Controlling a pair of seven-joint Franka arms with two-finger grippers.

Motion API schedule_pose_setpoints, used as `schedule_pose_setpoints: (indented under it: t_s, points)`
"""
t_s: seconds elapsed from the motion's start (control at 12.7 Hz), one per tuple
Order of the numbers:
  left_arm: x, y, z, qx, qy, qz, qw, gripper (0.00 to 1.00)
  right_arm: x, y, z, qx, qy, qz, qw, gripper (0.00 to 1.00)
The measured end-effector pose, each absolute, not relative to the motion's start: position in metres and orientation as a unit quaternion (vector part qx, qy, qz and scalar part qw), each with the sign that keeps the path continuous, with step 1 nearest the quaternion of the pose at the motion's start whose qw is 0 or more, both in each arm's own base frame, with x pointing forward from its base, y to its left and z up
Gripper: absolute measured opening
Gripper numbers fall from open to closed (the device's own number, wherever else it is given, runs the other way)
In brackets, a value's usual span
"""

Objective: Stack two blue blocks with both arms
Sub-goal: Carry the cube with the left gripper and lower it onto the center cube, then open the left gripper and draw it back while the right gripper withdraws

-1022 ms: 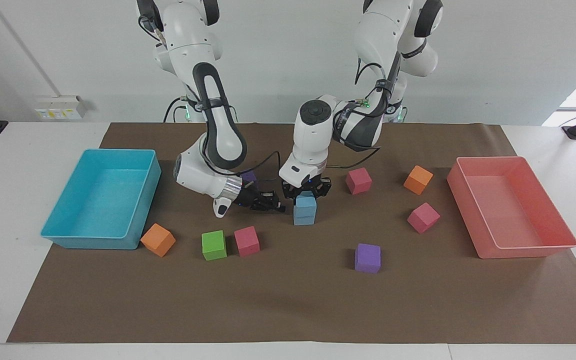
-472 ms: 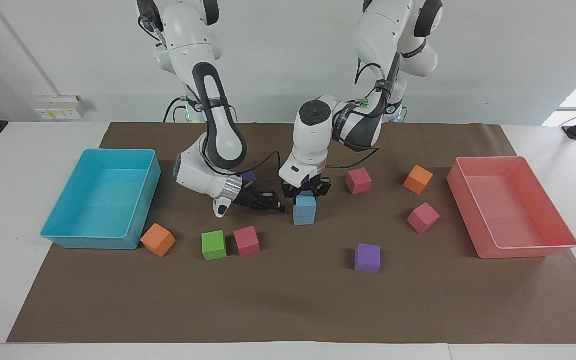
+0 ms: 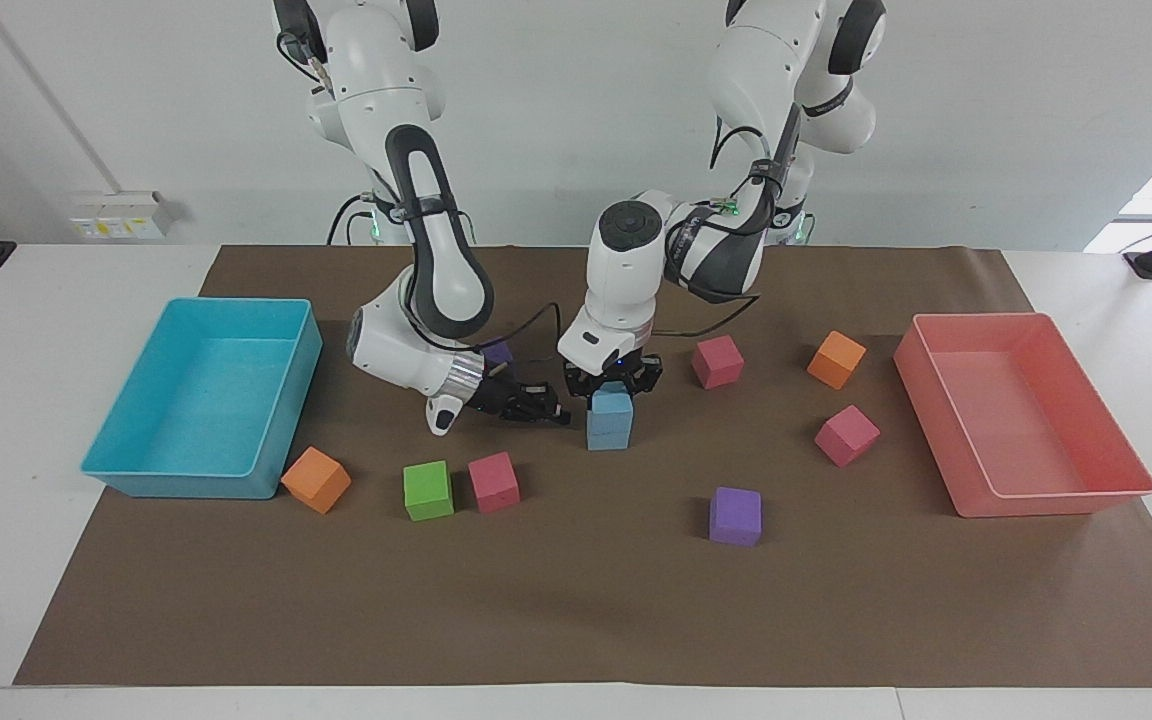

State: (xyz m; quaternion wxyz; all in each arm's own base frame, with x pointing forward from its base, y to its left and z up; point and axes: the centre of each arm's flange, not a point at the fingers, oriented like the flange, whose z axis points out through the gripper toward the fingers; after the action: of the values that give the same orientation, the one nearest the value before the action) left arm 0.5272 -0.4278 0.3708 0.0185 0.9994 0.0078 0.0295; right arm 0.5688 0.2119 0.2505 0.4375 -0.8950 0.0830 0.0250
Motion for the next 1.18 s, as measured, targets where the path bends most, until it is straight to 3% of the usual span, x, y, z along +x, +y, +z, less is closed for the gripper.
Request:
schedule_pose_setpoints:
  t_s: [0.16,0.24,0.39,0.63,0.86,1.18]
  points:
    - [0.525,-0.428,0.368,0.999,0.006,0.027,0.017,0.89,0.569,0.212,0.25,-0.895,0.083,0.025,0.437,0.01]
    - [0.525,-0.429,0.368,0.999,0.006,0.027,0.017,0.89,0.569,0.212,0.25,-0.895,0.083,0.025,0.437,0.01]
    - [0.525,-0.429,0.368,0.999,0.005,0.027,0.017,1.0,0.569,0.212,0.25,-0.895,0.083,0.025,0.437,0.01]
    - [0.525,-0.428,0.378,0.999,0.006,0.034,0.022,1.0,0.569,0.211,0.25,-0.896,0.084,0.023,0.436,0.01]
    - [0.523,-0.42,0.418,0.998,0.01,0.047,0.031,1.0,0.569,0.211,0.251,-0.896,0.084,0.022,0.436,0.01]
    - [0.522,-0.365,0.456,0.999,-0.004,0.046,0.024,1.0,0.571,0.21,0.251,-0.896,0.085,0.02,0.435,0.01]
